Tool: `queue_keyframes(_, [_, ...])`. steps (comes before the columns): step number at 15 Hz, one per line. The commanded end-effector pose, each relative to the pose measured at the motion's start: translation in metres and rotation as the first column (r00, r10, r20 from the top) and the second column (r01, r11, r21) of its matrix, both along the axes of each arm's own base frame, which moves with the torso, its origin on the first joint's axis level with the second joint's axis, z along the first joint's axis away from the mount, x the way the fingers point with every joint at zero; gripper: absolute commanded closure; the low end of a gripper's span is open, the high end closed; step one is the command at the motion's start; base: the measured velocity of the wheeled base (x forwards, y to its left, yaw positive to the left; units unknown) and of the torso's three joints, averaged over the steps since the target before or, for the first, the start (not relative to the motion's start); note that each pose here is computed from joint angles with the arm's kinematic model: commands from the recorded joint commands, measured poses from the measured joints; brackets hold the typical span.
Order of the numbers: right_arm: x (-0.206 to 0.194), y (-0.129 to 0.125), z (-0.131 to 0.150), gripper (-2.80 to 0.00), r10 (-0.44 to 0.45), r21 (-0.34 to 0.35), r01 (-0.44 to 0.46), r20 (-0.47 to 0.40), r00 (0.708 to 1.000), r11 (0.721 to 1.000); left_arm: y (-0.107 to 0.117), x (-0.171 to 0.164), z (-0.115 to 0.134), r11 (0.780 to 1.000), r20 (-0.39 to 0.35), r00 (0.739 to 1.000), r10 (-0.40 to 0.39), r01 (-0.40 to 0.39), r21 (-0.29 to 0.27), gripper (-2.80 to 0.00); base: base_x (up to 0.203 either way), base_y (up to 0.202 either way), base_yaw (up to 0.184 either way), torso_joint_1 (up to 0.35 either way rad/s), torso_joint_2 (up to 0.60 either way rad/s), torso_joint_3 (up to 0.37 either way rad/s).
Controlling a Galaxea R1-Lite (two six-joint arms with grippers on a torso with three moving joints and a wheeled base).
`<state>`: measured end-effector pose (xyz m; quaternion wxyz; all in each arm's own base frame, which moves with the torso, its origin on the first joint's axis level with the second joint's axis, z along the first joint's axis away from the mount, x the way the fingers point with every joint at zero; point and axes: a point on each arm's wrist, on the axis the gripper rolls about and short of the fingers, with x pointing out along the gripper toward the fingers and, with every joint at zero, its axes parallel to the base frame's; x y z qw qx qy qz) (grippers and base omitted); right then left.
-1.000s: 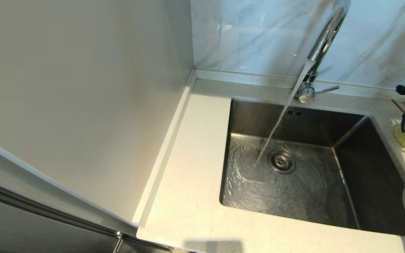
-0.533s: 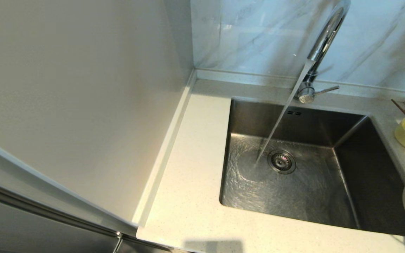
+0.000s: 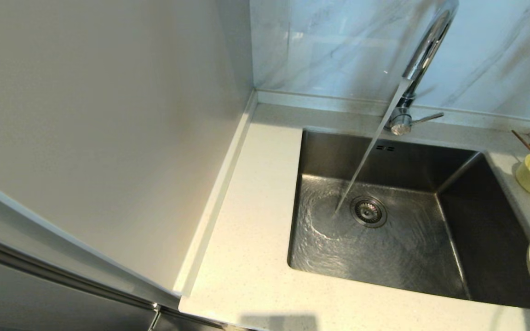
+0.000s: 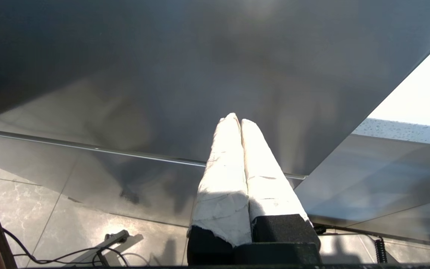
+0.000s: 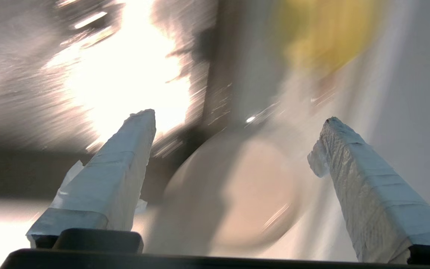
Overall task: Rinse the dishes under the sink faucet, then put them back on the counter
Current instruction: Pick up the plate
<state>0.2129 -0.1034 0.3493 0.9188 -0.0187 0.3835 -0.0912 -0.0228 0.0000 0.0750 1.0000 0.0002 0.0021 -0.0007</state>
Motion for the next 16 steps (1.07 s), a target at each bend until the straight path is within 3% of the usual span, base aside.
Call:
queue_keyframes(1, [-0.065,0.033,0.011,-2.80,0.054,0.106,-0.053,-0.001,0.999,0.993,0.000,0.000,0.000,1.000,0.000,1.000,0.000,0.000,0.000,0.00,0.000,0.000,0.000,0.000,0.00,0.000])
queue_keyframes(4, [-0.090,0.044,-0.044,-2.80,0.039,0.220,-0.009,-0.134,0.990,0.975,0.000,0.000,0.000,1.000,0.000,1.000,0.000,0.000,0.000,0.00,0.000,0.000,0.000,0.000,0.00,0.000])
queue_keyframes(8, [-0.119,0.056,-0.132,-2.80,-0.030,0.190,0.070,-0.206,0.978,0.979,0.000,0.000,0.000,1.000,0.000,1.000,0.000,0.000,0.000,0.00,0.000,0.000,0.000,0.000,0.00,0.000])
queue_keyframes(11, [-0.117,0.053,-0.159,-2.80,-0.081,0.141,0.109,-0.194,0.978,0.984,0.000,0.000,0.000,1.000,0.000,1.000,0.000,0.000,0.000,0.00,0.000,0.000,0.000,0.000,0.00,0.000])
queue_keyframes(12, [-0.113,0.051,-0.163,0.00,-0.083,0.134,0.109,-0.181,0.980,0.985,0.000,0.000,0.000,1.000,0.000,1.000,0.000,0.000,0.000,0.00,0.000,0.000,0.000,0.000,0.00,0.000])
queue_keyframes(16, [-0.090,0.036,-0.179,0.00,-0.128,0.063,0.138,-0.150,0.980,0.988,0.000,0.000,0.000,1.000,0.000,1.000,0.000,0.000,0.000,0.00,0.000,0.000,0.000,0.000,0.00,0.000])
